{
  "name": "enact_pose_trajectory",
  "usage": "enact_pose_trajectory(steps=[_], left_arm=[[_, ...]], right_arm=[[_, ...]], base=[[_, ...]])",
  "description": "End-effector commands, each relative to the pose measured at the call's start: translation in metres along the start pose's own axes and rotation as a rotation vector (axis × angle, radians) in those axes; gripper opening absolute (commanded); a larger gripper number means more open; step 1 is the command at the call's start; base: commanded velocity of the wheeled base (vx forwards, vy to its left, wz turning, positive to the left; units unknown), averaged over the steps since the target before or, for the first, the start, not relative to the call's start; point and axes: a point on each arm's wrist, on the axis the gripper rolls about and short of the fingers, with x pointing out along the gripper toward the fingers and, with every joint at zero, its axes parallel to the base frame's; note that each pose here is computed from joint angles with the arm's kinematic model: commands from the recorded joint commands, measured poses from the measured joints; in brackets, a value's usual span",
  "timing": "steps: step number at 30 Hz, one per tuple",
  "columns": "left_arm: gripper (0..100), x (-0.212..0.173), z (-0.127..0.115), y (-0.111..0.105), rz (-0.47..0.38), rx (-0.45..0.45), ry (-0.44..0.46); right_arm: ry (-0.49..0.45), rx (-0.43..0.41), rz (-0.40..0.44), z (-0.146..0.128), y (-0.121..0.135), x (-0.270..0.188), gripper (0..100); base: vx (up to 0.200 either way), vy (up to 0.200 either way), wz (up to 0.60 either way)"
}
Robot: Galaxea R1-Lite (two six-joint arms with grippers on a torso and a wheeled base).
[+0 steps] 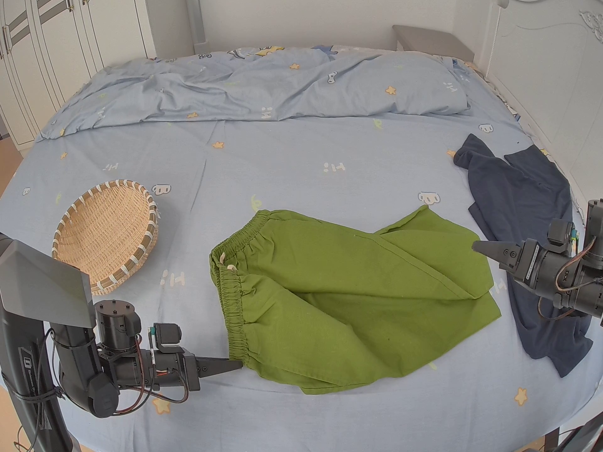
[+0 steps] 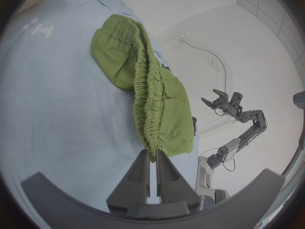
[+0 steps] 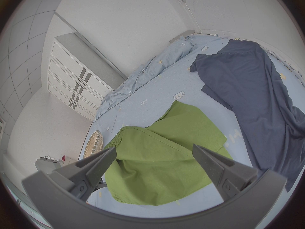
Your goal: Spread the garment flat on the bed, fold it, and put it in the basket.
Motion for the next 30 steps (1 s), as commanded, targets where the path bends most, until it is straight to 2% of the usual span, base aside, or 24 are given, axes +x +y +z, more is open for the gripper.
enact_pose_trajectory(steps=[1, 10, 17, 19, 20, 21, 22, 25, 27, 28, 30], left_arm=[[0, -0.002, 0.002, -0.002, -0.004, 0.018, -0.016], [0, -0.032, -0.004, -0.006, 0.058, -0.036, -0.048], [0, -0.052, -0.011, -0.01, 0.106, -0.092, -0.066], [0, -0.052, -0.011, -0.01, 0.106, -0.092, -0.066], [0, -0.058, -0.011, -0.011, 0.125, -0.132, -0.067], [0, -0.058, -0.011, -0.011, 0.125, -0.132, -0.067], [0, -0.065, -0.013, -0.01, 0.103, -0.166, -0.057], [0, -0.074, -0.012, -0.007, 0.028, -0.193, -0.057], [0, -0.075, -0.012, -0.007, 0.023, -0.196, -0.058], [0, -0.084, -0.012, -0.002, 0.007, -0.211, -0.081], [0, -0.088, -0.012, 0.0, 0.011, -0.22, -0.094]], right_arm=[[0.002, 0.0, 0.0, 0.0, 0.0, 0.0, 100], [0.005, 0.002, -0.003, -0.001, 0.0, 0.0, 100], [0.149, 0.055, -0.079, -0.015, -0.017, -0.001, 100], [0.149, 0.055, -0.079, -0.015, -0.017, -0.001, 100], [0.22, 0.096, -0.073, -0.02, -0.027, -0.004, 100], [0.22, 0.096, -0.073, -0.02, -0.027, -0.004, 100], [0.28, 0.123, -0.077, -0.025, -0.042, -0.003, 100], [0.317, 0.129, -0.098, -0.029, -0.06, -0.001, 100], [0.319, 0.129, -0.099, -0.029, -0.061, -0.001, 100], [0.35, 0.15, -0.106, -0.033, -0.076, 0.001, 100], [0.374, 0.162, -0.099, -0.035, -0.084, 0.004, 100]], base=[[0.0, 0.0, 0.0], [0.0, 0.0, 0.0], [0.0, 0.0, 0.0], [0.0, 0.0, 0.0], [0.0, 0.0, 0.0], [0.0, 0.0, 0.0], [0.0, 0.0, 0.0], [0.0, 0.0, 0.0], [0.0, 0.0, 0.0], [0.0, 0.0, 0.0], [0.0, 0.0, 0.0]])
